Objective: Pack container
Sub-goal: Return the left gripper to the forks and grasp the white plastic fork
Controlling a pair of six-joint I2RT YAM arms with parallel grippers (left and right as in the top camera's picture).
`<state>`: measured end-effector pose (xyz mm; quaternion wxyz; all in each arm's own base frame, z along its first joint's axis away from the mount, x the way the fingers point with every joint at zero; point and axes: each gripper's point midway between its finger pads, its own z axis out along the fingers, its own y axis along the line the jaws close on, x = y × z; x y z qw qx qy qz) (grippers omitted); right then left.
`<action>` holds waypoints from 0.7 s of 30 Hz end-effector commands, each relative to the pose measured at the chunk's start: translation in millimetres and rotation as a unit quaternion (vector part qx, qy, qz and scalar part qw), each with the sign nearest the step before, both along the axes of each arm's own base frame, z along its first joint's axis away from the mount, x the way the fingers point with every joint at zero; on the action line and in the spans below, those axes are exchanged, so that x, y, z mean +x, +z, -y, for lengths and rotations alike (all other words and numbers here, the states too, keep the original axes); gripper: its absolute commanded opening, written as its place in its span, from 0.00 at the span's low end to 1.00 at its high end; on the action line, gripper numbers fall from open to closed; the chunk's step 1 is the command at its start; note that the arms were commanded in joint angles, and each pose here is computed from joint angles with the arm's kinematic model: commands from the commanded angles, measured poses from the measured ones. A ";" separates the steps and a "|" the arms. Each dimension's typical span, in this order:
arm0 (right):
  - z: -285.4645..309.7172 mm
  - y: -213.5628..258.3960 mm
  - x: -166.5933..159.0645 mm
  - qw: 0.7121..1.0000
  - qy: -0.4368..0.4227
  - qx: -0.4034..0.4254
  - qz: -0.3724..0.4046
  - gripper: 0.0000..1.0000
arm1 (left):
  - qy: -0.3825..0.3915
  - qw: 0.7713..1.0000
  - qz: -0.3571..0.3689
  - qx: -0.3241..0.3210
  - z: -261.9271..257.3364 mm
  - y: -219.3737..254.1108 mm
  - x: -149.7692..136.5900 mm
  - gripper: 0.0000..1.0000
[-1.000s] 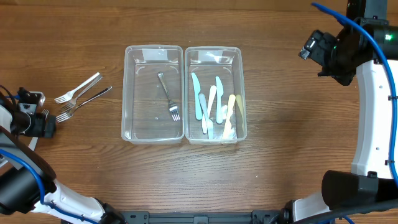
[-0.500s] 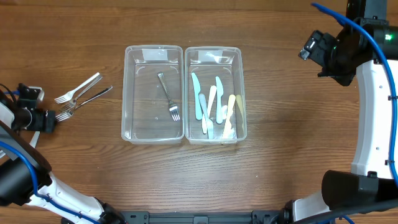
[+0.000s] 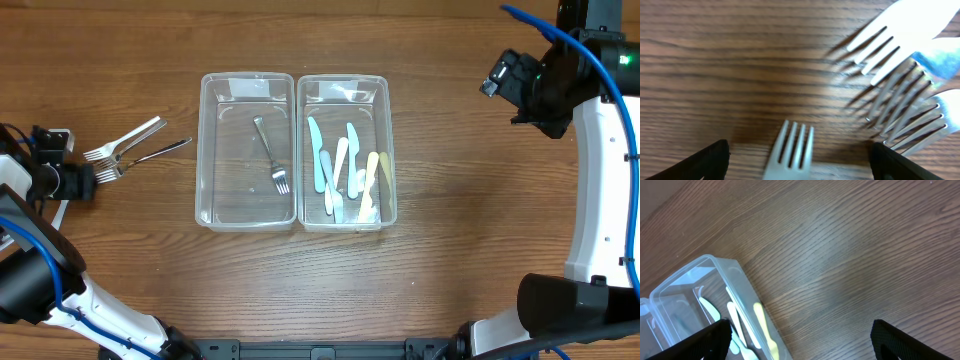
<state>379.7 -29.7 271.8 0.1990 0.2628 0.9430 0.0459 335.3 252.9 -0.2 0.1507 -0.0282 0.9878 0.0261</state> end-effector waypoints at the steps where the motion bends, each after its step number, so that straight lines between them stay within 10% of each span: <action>1: 1.2 1.0 -0.5 1.000 0.001 -0.002 0.001 0.91 | 0.006 0.998 -0.055 -0.038 15.2 -28.9 -22.6 0.91; 13: 0.8 -0.6 -4.2 1.000 0.010 -0.005 -0.007 0.91 | 0.013 0.996 -0.070 -0.045 13.1 -30.0 -34.4 0.87; 21: 0.8 -0.6 -4.2 1.000 0.010 -0.005 -0.007 0.91 | 0.014 0.996 -0.072 -0.042 12.0 -30.2 -35.2 0.58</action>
